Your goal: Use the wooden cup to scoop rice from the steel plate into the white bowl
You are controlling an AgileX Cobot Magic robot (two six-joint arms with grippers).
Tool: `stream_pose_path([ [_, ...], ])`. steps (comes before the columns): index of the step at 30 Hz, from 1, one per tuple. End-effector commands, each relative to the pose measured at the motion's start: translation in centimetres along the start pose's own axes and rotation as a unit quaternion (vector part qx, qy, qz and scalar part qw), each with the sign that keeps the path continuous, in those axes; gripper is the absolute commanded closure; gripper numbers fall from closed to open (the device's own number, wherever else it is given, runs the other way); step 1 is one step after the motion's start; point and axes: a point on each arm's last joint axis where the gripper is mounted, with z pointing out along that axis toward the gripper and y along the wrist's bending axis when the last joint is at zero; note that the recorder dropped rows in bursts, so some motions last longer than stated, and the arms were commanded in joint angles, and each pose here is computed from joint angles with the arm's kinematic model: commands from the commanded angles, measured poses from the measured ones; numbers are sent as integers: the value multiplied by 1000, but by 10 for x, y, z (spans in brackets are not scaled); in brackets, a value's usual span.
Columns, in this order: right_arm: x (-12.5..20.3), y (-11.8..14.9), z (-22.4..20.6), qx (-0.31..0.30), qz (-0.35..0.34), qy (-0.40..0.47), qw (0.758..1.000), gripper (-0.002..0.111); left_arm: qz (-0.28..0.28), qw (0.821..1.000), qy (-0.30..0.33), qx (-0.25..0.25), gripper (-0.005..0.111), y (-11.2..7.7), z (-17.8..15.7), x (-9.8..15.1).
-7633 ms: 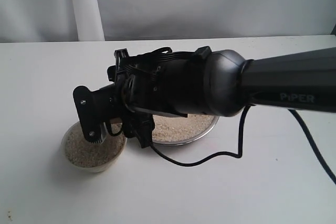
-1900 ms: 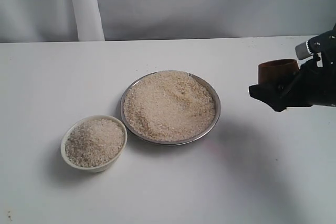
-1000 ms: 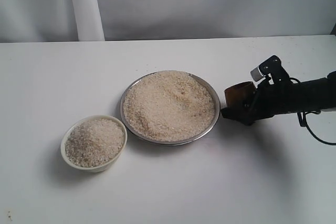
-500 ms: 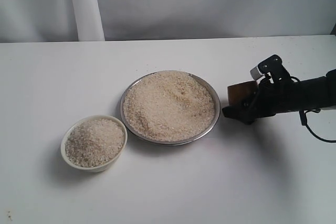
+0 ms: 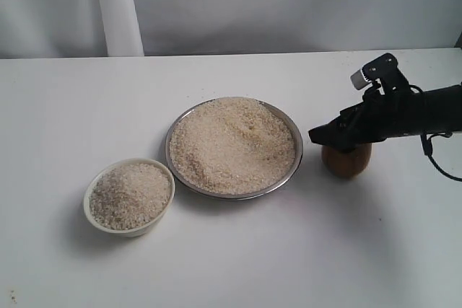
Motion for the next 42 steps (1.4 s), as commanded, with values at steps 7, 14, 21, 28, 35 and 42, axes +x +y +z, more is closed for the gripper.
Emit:
stream_pose_path([
  [7, -29, 12, -29, 5, 19, -23, 1000, 24, -1, 1000, -3, 1, 107, 0, 0, 0],
  [14, -65, 35, -69, -12, 12, -74, 997, 48, -1, 1000, -3, 1, 107, 0, 0, 0],
  [21, -96, 68, -128, 17, -38, -96, 995, 102, -1, 1000, -3, 1, 107, 0, 0, 0],
  [28, -119, 109, -193, 58, -84, -155, 983, 108, -1, 1000, -3, 1, 107, 0, 0, 0],
  [35, -124, 157, -258, 116, -138, -204, 962, 108, -1, 1000, -3, 1, 107, 0, 0, 0],
  [42, -117, 205, -308, 119, -126, -275, 946, 108, -1, 1000, -3, 1, 107, 0, 0, 0],
])
